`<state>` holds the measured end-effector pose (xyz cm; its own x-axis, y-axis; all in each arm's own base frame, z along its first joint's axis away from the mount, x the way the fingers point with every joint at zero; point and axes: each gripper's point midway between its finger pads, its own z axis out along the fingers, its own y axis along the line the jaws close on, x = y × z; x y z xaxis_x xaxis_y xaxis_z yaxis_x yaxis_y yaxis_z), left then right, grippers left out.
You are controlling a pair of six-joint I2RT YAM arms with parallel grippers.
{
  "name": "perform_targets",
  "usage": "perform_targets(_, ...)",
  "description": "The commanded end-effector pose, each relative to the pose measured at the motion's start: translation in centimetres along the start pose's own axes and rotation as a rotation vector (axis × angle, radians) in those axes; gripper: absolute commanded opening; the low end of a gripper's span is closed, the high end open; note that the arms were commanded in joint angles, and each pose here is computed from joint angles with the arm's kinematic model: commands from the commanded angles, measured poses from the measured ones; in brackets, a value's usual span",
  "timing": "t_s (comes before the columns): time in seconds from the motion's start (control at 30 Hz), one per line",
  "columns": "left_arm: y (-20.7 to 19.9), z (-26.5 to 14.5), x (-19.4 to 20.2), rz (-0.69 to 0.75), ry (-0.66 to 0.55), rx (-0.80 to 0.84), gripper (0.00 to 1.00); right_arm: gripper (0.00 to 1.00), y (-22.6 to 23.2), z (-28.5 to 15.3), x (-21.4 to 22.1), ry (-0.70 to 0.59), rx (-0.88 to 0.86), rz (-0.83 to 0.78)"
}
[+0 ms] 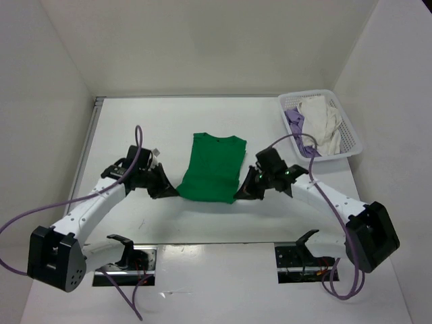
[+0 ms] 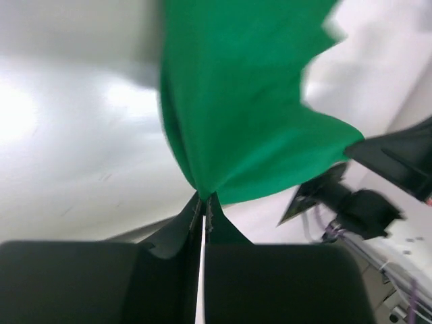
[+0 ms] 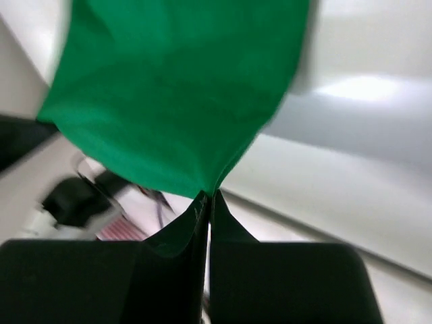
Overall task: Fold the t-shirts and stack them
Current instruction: Fold the long partially folded tshirt into a neat square
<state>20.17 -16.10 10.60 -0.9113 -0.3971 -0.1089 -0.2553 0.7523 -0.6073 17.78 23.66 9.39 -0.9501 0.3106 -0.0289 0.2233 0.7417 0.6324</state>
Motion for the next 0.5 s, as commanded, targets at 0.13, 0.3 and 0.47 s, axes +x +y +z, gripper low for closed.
perform_targets(0.13, -8.3, 0.5, -10.3, 0.099, -0.166, 0.092, 0.0, 0.0, 3.3, -2.6, -13.4, -0.22, 0.004, -0.079)
perform_targets(0.3, -10.5, 5.6, -17.9, 0.116, -0.226, 0.041, 0.0, 0.0, 4.4, -1.9, -21.7, -0.311, 0.02, -0.1)
perform_targets(0.47, -12.4, 8.4, -24.7, 0.125, -0.309, 0.033, 0.0, 0.0, 3.5, 0.7, -27.9, -0.353, 0.049, -0.083)
